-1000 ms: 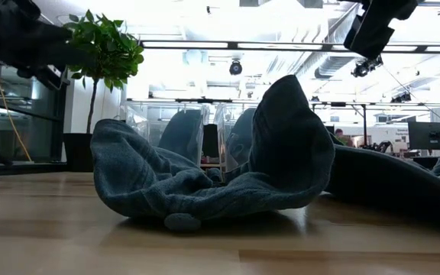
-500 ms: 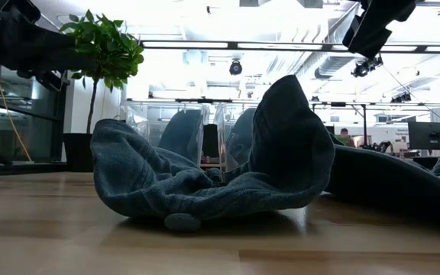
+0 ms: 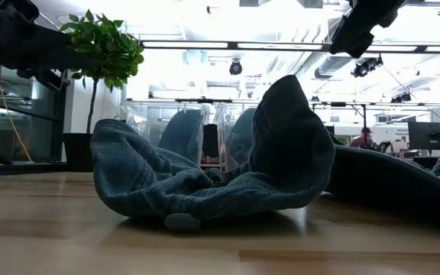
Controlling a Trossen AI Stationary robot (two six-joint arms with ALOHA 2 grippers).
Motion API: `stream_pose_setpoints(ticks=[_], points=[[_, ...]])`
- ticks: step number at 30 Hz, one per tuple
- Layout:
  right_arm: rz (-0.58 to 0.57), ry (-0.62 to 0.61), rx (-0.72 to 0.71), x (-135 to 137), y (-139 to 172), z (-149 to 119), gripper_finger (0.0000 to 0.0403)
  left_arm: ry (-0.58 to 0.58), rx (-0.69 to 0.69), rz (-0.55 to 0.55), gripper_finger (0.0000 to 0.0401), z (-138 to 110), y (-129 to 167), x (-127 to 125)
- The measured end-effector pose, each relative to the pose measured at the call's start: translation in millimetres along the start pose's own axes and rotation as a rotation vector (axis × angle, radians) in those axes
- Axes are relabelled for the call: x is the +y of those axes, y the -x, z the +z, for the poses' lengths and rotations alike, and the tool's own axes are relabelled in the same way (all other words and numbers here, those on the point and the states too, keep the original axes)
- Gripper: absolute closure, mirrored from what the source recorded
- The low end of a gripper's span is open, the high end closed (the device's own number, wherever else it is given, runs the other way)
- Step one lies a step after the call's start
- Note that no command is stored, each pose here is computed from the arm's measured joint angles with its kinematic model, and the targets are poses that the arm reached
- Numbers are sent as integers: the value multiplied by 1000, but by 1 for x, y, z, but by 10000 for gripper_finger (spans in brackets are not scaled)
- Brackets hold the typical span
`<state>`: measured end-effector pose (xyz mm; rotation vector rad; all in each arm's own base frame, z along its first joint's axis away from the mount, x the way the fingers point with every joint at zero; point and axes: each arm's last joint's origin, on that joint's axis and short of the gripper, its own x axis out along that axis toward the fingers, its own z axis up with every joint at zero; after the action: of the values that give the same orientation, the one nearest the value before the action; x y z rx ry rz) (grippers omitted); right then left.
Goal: Pick & Place hat
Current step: Put the right blue cap into the left transparent bin
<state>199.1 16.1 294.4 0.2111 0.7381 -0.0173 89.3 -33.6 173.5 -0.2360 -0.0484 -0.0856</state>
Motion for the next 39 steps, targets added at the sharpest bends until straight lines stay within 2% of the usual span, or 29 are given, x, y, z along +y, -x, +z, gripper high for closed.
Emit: stream_pose_setpoints(ticks=[4, 11, 15, 24, 27, 30, 35, 39], points=[[-1, 0, 3, -1, -6, -5, 291, -1, 7, -15, 401, -1, 0, 0], [-2, 37, 10, -5, -20, -19, 291, -6, 2, 24, 401, -1, 0, 1], [39, 57, -35, -5, -29, -24, 291, -6, 2, 24, 401, -1, 0, 1], [105, 267, -11, -8, -42, -43, 291, -6, 2, 23, 401, -1, 0, 1], [131, 296, 6, -9, -44, -48, 291, -6, 2, 23, 401, -1, 0, 1], [109, 139, 46, -10, -46, -54, 291, -6, 2, 23, 401, -1, 0, 1], [65, -359, 181, -13, -44, -64, 291, -6, 2, 23, 401, -1, 0, 1], [52, -539, 246, -11, -42, -70, 290, -6, 3, 20, 401, -1, 0, 1]])
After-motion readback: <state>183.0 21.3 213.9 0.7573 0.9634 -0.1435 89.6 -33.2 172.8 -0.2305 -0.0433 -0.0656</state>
